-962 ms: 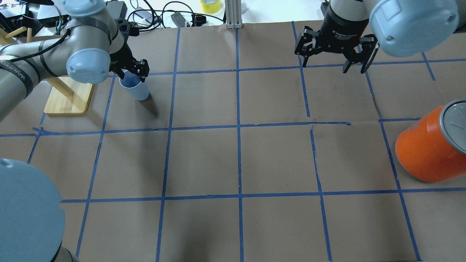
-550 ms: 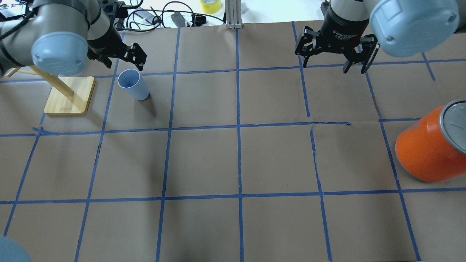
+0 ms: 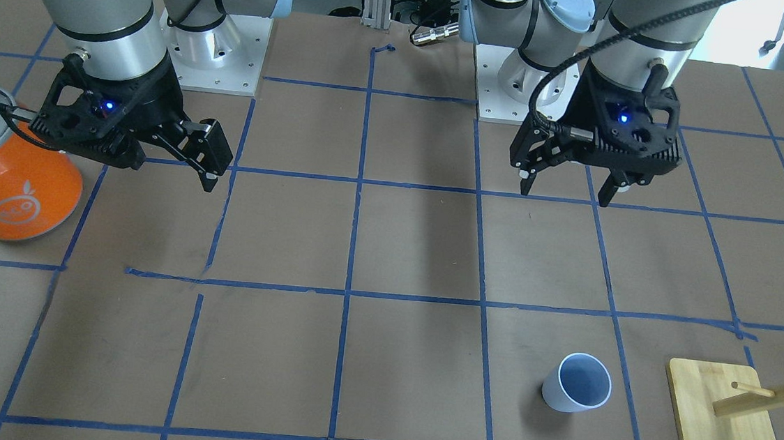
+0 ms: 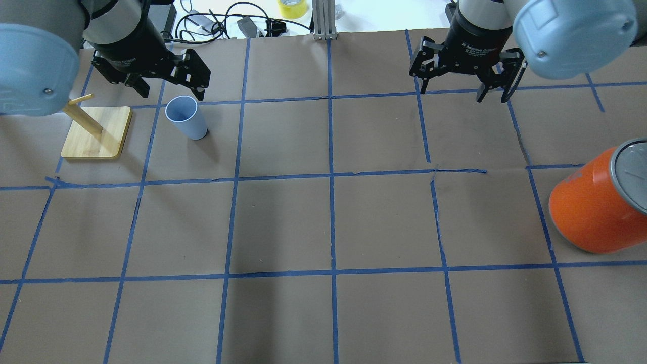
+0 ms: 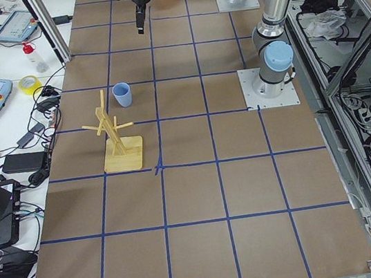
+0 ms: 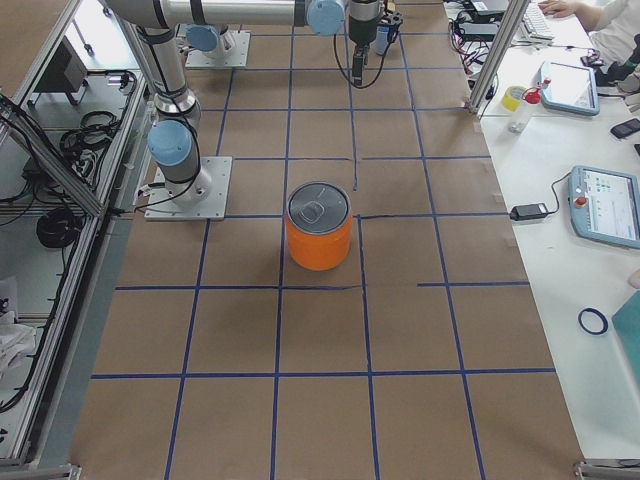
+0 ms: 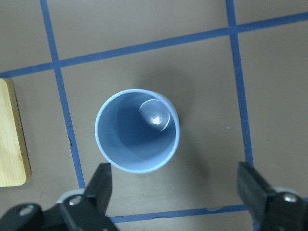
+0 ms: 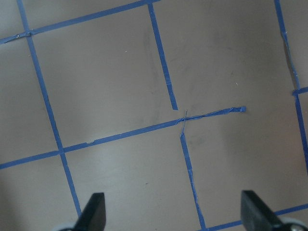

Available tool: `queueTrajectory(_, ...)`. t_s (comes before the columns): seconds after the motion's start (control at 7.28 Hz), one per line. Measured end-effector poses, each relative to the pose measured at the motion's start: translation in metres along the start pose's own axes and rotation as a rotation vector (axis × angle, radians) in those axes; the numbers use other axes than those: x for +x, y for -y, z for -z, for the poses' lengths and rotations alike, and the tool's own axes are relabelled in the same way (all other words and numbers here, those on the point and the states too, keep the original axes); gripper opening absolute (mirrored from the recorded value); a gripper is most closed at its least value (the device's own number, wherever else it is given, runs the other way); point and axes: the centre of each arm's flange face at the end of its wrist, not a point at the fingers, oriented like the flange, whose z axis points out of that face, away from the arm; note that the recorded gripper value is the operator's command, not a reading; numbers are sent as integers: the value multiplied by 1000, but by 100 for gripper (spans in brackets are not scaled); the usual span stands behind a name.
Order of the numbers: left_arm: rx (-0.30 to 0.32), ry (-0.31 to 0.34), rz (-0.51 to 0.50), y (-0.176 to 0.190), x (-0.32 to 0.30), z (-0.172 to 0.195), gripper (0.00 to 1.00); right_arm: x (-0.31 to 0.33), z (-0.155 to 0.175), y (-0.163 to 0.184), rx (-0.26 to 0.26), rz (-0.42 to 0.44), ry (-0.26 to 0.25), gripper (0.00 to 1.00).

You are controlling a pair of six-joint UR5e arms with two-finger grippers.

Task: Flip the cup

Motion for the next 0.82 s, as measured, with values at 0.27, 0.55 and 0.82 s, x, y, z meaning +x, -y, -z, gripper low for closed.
queueTrajectory(0.27, -9, -6, 66, -4, 18, 0, 100, -1, -1, 0, -3, 0, 1, 100)
queueTrajectory(0.55, -10, -10, 84, -5, 28, 1, 100, -1, -2, 1, -3, 1, 0, 100)
queueTrajectory(0.82, -12, -12, 87, -5, 30, 0, 100, -1, -3, 1, -4, 1, -1, 100)
